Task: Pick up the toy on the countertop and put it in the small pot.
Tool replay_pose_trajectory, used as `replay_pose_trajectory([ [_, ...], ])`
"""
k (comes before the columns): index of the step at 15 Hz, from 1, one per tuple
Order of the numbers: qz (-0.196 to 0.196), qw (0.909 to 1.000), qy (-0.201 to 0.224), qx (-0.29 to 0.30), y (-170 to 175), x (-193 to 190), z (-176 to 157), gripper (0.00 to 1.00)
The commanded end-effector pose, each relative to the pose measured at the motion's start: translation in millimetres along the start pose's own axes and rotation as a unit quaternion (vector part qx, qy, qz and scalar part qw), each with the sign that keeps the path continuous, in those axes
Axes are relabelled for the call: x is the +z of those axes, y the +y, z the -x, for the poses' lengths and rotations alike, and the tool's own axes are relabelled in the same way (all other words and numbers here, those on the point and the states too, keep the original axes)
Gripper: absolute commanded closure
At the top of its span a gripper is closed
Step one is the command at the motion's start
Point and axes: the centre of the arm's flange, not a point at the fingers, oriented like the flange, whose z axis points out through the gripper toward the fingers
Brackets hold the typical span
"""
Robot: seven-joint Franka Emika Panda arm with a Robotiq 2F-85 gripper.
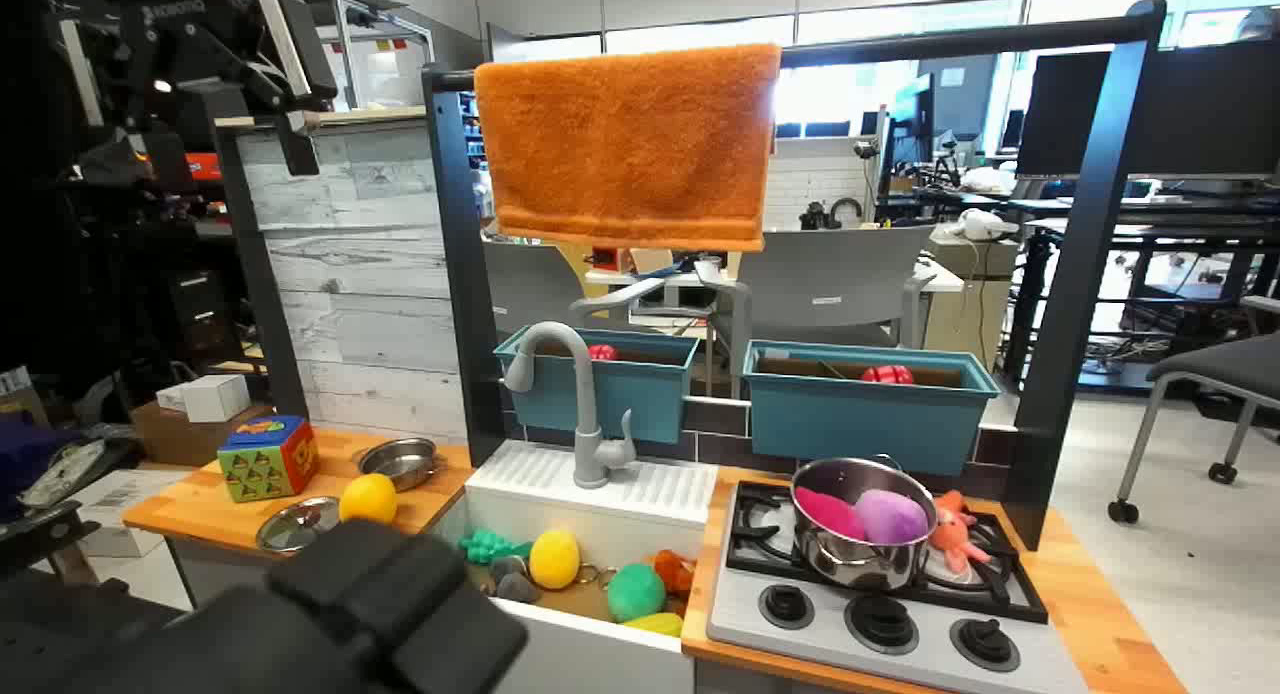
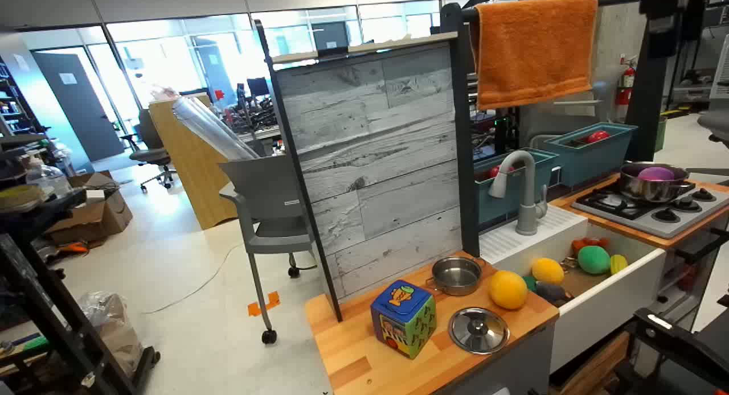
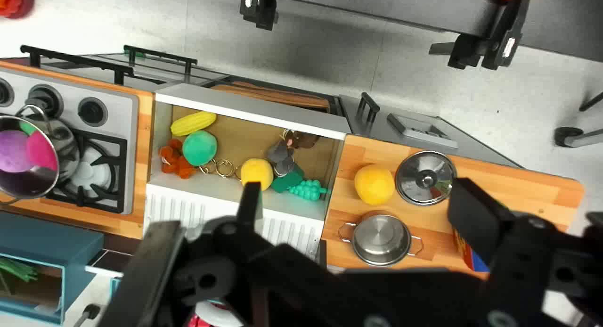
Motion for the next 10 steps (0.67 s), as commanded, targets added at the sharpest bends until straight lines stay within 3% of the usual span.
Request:
replay_pose_trajectory([
  [1,0.000,1.0000,0.000,0.000,0.0,0.0,0.0,0.00],
  [10,-0.012,0.9998,0.016,0.005,-6.6,1.1,-13.7,0.00],
])
